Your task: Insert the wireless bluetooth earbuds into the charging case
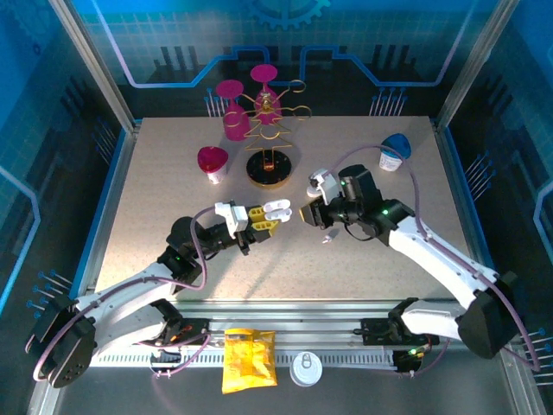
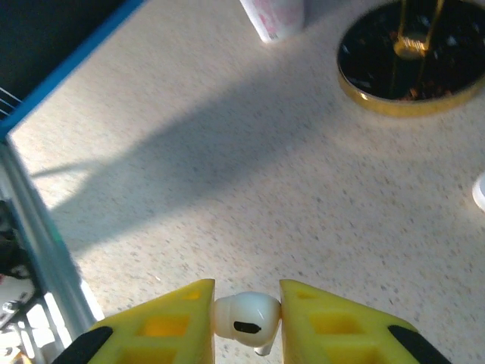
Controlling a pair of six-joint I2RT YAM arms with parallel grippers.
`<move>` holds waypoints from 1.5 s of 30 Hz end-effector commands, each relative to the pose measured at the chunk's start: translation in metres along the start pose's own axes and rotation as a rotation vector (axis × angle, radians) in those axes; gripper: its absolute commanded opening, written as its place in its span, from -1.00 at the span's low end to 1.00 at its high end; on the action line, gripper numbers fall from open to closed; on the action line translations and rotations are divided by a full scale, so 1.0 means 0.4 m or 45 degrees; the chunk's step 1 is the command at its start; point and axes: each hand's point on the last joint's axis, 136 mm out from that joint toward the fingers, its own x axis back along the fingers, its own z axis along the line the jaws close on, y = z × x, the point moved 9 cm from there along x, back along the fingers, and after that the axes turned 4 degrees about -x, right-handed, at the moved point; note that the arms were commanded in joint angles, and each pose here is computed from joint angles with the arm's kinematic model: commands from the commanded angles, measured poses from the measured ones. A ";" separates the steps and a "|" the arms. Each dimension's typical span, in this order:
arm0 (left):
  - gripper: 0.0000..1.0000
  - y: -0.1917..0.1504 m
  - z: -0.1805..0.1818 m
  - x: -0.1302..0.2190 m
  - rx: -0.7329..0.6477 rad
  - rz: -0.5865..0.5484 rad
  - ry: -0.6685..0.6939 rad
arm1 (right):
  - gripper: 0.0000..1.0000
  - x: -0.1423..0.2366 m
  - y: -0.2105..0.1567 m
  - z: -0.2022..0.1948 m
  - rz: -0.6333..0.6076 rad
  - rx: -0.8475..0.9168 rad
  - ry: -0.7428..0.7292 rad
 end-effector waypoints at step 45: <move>-0.64 0.003 0.039 -0.019 0.009 -0.052 0.090 | -0.52 0.111 0.106 0.187 -0.325 0.369 0.232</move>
